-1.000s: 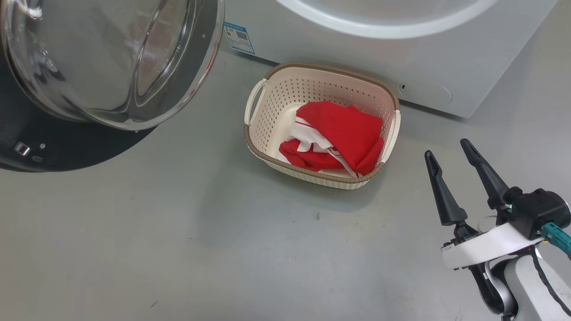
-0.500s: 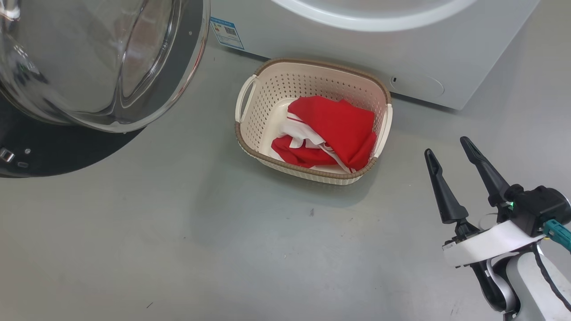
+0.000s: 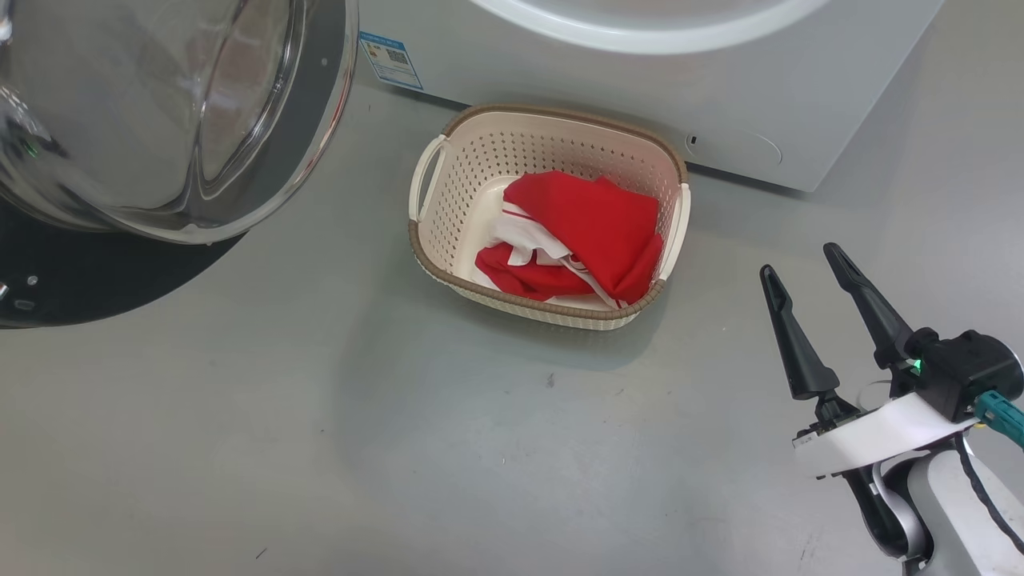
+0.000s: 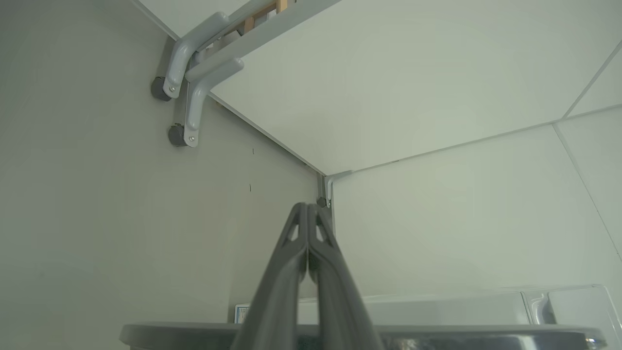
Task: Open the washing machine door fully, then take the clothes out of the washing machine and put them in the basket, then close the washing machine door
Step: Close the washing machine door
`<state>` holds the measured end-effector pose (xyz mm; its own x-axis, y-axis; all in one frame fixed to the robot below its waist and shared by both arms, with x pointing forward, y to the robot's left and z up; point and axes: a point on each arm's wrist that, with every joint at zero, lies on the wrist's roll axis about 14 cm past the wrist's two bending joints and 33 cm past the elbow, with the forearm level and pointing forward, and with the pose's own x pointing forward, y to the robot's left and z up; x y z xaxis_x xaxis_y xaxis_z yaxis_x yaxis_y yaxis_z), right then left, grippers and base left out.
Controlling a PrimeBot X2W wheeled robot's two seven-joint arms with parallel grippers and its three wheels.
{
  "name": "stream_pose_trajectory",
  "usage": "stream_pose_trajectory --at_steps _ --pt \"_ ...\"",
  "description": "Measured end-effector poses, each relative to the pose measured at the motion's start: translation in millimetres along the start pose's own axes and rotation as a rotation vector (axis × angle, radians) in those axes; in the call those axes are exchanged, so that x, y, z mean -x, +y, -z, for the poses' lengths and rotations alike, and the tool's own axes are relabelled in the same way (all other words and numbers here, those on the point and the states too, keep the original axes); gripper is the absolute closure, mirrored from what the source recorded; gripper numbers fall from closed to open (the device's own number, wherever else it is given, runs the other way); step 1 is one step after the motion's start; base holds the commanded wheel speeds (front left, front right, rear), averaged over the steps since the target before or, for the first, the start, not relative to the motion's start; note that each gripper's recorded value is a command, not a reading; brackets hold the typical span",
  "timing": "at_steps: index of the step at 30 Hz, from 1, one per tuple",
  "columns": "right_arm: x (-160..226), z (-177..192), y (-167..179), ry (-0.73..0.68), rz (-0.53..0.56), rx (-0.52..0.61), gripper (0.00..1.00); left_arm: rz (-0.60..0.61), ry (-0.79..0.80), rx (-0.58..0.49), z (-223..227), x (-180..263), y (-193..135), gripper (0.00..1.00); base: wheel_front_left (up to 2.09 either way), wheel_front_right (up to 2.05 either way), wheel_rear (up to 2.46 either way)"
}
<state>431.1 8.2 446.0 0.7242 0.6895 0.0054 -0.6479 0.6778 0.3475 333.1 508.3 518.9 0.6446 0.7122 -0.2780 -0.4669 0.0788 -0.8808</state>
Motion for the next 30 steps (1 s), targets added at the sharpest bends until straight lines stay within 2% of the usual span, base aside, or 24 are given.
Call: stream_pose_trajectory --at_steps 8,18,30 --pt "1.9 -1.2 0.5 0.0 0.002 0.001 0.0 0.014 0.157 0.134 34.7 -7.1 -8.1 1.0 0.0 0.0 0.0" --pt "4.0 -3.2 4.3 -0.001 -0.004 0.008 0.0 -0.005 0.277 0.131 51.8 -4.9 -4.8 1.0 0.0 0.0 0.0" --pt "4.7 -5.1 6.7 -0.004 -0.006 0.012 0.0 -0.005 0.346 0.117 55.8 -1.3 -6.8 1.0 0.0 0.0 0.0"
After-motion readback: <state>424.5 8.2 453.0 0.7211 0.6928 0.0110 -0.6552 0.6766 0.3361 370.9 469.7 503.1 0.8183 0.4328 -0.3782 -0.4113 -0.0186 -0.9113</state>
